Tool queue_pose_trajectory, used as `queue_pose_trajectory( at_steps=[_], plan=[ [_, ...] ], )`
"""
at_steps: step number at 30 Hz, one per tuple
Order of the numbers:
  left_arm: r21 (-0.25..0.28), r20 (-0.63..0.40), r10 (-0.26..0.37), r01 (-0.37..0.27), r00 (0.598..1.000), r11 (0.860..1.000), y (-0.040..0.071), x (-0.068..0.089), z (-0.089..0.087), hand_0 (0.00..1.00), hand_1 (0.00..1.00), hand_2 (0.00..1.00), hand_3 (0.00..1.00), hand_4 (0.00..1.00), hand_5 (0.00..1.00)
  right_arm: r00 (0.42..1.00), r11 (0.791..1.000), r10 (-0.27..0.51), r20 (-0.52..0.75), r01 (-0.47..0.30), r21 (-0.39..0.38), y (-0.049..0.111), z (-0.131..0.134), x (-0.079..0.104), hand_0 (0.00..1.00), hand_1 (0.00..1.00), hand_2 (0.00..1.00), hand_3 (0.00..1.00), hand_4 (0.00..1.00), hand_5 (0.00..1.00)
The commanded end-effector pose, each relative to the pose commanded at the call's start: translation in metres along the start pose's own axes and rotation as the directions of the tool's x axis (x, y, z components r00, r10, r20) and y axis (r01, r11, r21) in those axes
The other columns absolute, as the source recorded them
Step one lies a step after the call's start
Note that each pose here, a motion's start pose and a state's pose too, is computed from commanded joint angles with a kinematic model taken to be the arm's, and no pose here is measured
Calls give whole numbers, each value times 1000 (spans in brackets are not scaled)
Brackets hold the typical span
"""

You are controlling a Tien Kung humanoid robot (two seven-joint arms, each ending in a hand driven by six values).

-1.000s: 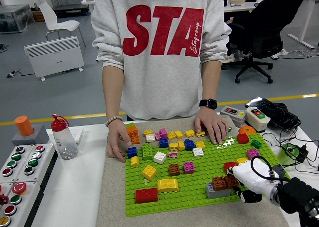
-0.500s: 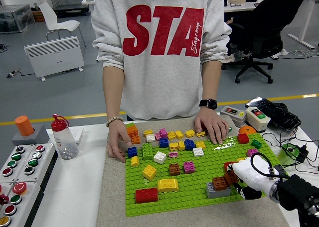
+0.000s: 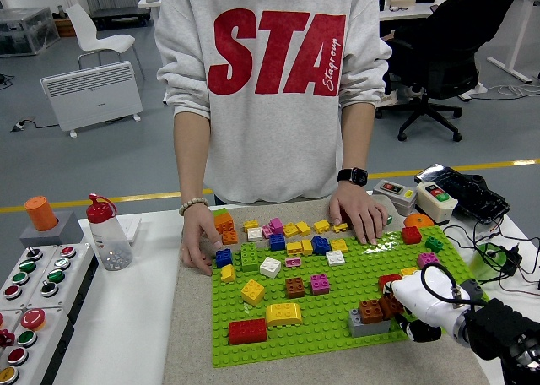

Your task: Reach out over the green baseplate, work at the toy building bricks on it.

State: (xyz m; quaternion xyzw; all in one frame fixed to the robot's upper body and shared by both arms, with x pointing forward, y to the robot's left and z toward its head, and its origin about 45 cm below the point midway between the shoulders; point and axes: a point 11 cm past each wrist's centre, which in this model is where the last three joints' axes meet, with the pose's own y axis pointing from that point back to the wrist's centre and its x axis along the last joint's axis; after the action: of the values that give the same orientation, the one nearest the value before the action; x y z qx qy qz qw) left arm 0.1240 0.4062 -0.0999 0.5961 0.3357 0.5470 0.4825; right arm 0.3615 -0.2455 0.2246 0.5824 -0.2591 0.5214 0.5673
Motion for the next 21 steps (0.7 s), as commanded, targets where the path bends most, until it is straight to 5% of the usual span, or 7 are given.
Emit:
queue_pose_trajectory(
  at_steps=[21],
  plan=[
    [0, 0, 0, 0, 1000, 1000, 0, 0, 0, 653, 693, 669, 565, 286, 998, 1000, 1000, 3, -16, -3, 4, 0, -3, 2, 220, 363, 460, 494, 400, 247]
  ],
)
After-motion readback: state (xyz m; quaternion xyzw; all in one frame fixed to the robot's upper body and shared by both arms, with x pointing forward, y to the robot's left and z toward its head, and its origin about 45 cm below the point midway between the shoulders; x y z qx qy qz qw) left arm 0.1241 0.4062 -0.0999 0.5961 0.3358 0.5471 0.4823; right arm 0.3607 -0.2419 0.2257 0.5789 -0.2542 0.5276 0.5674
